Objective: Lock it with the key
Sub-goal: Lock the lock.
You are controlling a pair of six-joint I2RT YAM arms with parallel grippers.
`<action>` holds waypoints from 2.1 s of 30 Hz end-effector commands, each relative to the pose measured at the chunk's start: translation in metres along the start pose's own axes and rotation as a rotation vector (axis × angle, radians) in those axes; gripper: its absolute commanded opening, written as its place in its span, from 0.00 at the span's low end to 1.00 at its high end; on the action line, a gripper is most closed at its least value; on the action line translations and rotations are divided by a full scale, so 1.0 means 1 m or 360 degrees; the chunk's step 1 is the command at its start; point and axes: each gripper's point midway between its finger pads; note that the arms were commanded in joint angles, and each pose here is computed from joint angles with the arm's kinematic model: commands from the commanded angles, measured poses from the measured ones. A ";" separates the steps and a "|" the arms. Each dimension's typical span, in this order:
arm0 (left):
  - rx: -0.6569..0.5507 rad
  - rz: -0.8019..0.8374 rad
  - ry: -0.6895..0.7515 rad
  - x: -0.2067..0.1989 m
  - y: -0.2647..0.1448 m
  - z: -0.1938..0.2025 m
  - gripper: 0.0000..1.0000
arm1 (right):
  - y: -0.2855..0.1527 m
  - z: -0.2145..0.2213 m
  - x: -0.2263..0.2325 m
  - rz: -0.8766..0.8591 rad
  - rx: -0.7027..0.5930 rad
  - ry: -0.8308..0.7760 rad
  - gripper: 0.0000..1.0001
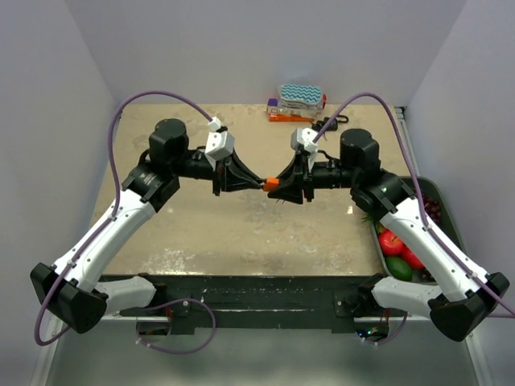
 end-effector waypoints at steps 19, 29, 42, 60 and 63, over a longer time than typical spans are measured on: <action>-0.0177 -0.1118 -0.0645 0.118 -0.067 -0.004 0.72 | 0.007 -0.065 -0.043 0.0455 -0.0508 -0.0134 0.00; -0.0519 -0.1182 -0.1201 0.139 -0.062 -0.019 0.95 | 0.015 -0.094 -0.081 0.0644 -0.0811 0.0036 0.00; -0.0533 -0.1116 -0.1353 0.135 -0.049 -0.006 0.96 | 0.025 -0.099 -0.101 0.0719 -0.0864 0.0067 0.00; -0.0463 -0.1024 -0.1429 0.121 -0.020 0.015 0.77 | 0.047 -0.102 -0.109 0.0742 -0.0864 0.0028 0.00; -0.0449 -0.1030 -0.1479 0.119 -0.019 0.023 0.75 | 0.048 -0.103 -0.109 0.0747 -0.0873 0.0025 0.00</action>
Point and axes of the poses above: each gripper's point midway between its finger pads, its own y axis out along the fingers, its own x axis along the line the jaws close on, z = x × y, and after that the axes turned 10 degrees about y, right-handed
